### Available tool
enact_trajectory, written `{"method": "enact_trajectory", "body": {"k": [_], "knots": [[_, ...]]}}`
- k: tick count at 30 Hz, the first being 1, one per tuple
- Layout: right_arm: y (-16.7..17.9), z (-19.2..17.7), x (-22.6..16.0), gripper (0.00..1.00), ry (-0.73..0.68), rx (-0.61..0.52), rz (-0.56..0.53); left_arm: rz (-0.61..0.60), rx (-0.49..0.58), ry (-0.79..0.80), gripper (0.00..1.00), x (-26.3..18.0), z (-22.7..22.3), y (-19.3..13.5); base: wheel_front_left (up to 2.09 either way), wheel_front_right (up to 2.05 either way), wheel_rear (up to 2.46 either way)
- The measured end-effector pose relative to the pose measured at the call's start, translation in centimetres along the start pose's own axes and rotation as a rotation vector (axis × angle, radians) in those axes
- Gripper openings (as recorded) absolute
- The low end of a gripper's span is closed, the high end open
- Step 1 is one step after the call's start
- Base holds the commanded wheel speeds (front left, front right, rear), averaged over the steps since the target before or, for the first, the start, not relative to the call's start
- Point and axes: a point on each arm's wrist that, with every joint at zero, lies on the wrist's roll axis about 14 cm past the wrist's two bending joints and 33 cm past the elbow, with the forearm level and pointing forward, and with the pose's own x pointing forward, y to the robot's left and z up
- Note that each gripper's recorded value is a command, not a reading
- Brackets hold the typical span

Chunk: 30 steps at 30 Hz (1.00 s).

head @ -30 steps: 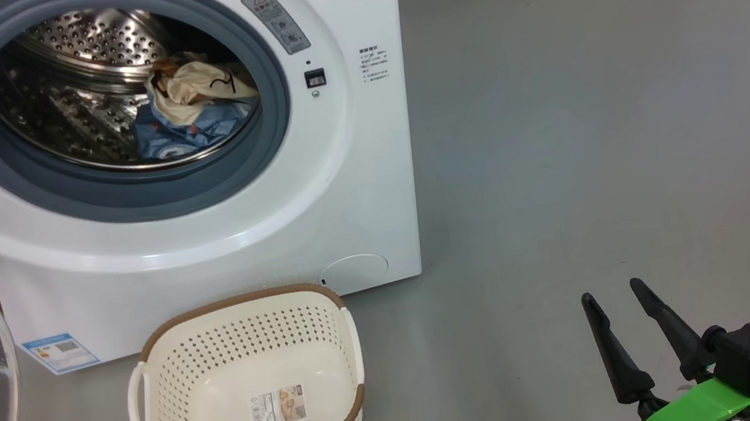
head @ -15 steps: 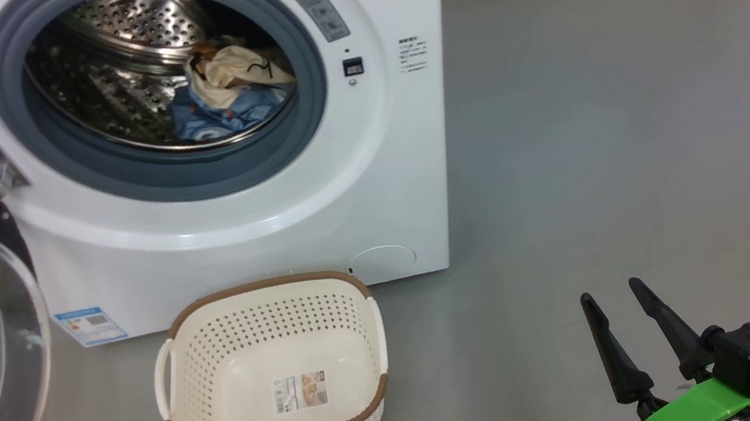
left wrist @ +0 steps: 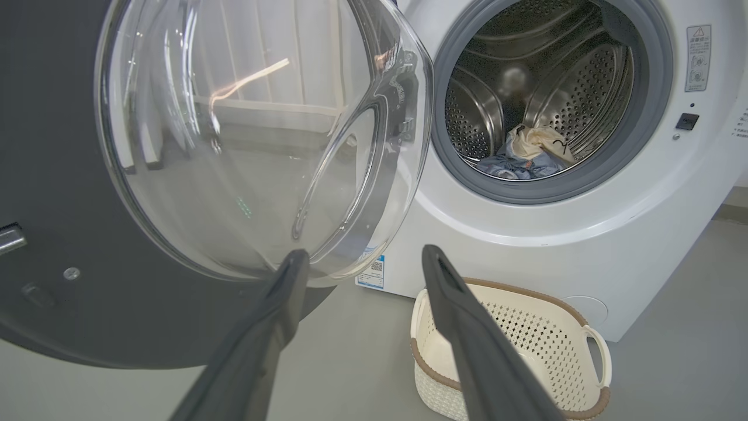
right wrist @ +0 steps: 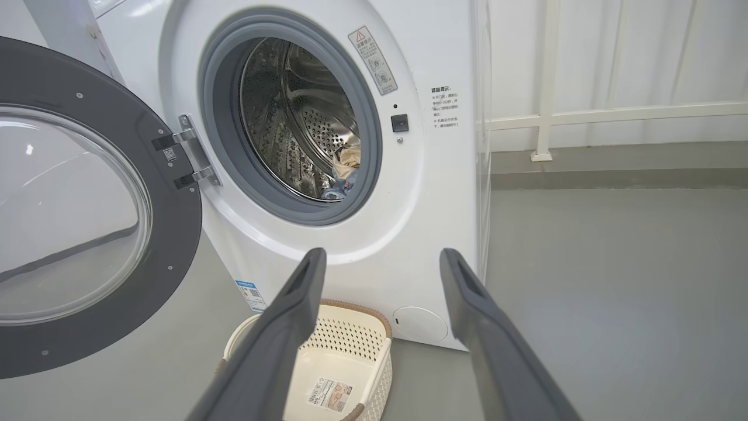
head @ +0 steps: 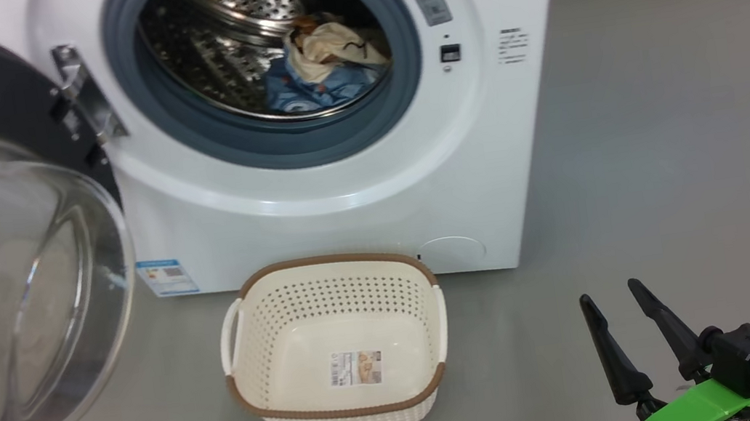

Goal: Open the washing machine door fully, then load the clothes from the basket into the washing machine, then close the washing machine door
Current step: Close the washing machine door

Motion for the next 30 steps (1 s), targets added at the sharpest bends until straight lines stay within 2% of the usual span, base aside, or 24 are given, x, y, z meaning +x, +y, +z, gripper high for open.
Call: {"method": "enact_trajectory", "body": {"k": [17,30], "knots": [[6.2,-2.1,3.1,1.00,0.050,0.015,0.193,0.212,-0.024,-0.008,1.00,-4.6,0.1,5.8,0.00,0.00,0.00],[9.5,-2.7,4.0,1.00,0.063,0.003,0.292,0.321,-0.039,-0.024,1.00,-7.3,0.4,8.4,0.00,0.00,0.00]]}}
